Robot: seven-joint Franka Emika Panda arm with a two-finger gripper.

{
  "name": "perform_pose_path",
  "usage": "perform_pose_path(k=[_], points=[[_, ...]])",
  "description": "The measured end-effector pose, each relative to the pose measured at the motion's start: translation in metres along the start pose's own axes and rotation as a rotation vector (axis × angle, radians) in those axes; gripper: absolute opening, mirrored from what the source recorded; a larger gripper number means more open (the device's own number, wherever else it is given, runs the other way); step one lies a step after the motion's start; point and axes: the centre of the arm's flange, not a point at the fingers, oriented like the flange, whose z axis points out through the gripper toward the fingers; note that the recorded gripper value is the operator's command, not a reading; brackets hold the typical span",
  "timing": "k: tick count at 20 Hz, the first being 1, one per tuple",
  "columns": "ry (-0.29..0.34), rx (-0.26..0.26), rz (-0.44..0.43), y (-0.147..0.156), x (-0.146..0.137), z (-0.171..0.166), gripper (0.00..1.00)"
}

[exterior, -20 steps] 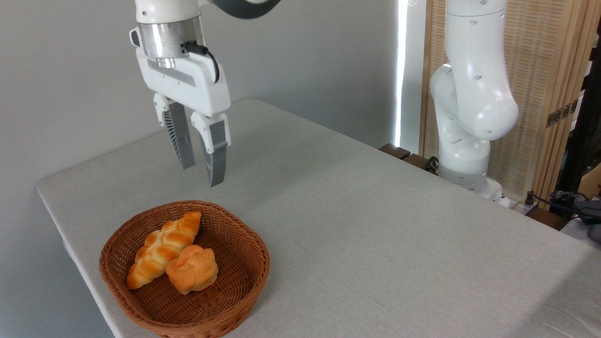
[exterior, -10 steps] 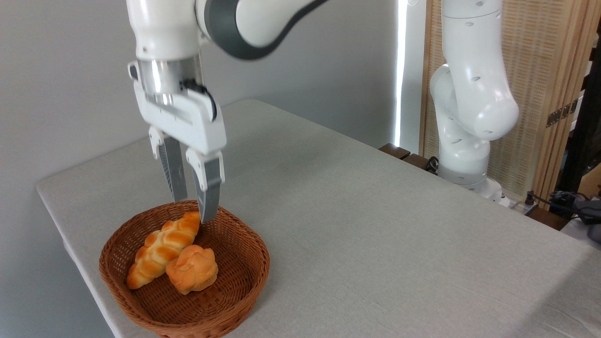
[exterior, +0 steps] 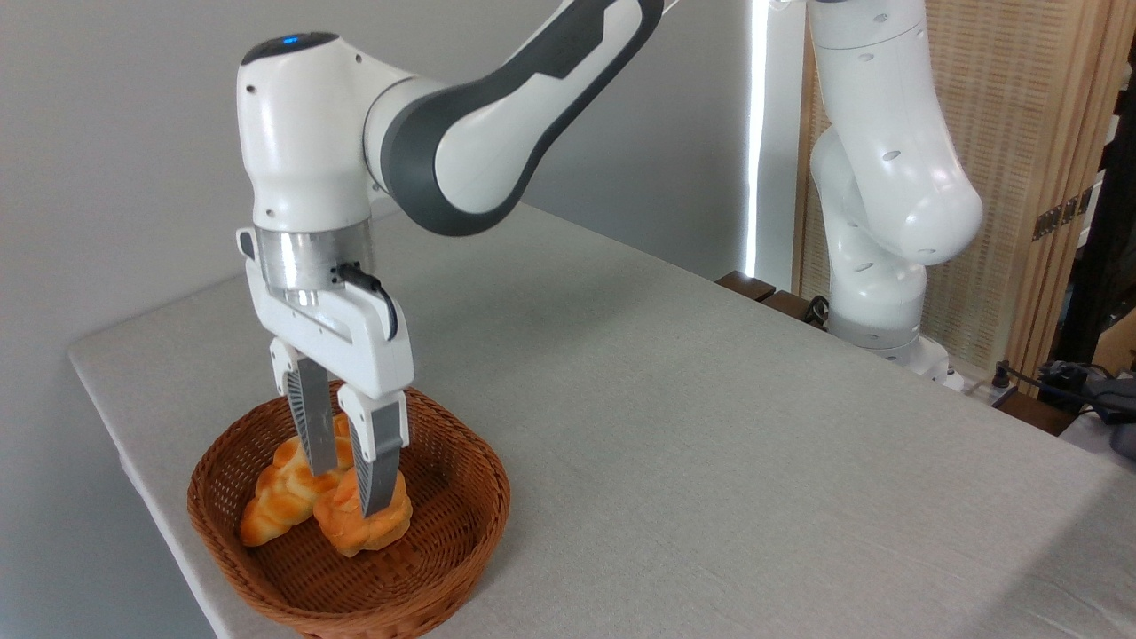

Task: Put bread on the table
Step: 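Lower the open gripper into the basket over the round golden bun, then close the gripper around the round golden bun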

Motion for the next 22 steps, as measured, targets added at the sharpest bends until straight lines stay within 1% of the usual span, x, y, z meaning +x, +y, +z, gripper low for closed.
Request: perform_pose_path(k=[3,8,9,10,11,12,13,22], points=[[-0.025,0.005,0.001,-0.005,-0.003,0.013,1.0],[-0.058,0.016,0.021,-0.002,-0.002,0.03,1.0],[-0.06,0.015,0.023,-0.001,-0.001,0.031,0.97],[-0.061,0.015,0.024,0.0,-0.001,0.032,0.72],[-0.061,0.015,0.025,0.0,0.0,0.033,0.58],[-0.061,0.015,0.025,0.0,0.0,0.033,0.49],[-0.061,0.015,0.025,0.0,0.0,0.033,0.47],[-0.061,0.016,0.026,0.0,0.0,0.032,0.48]])
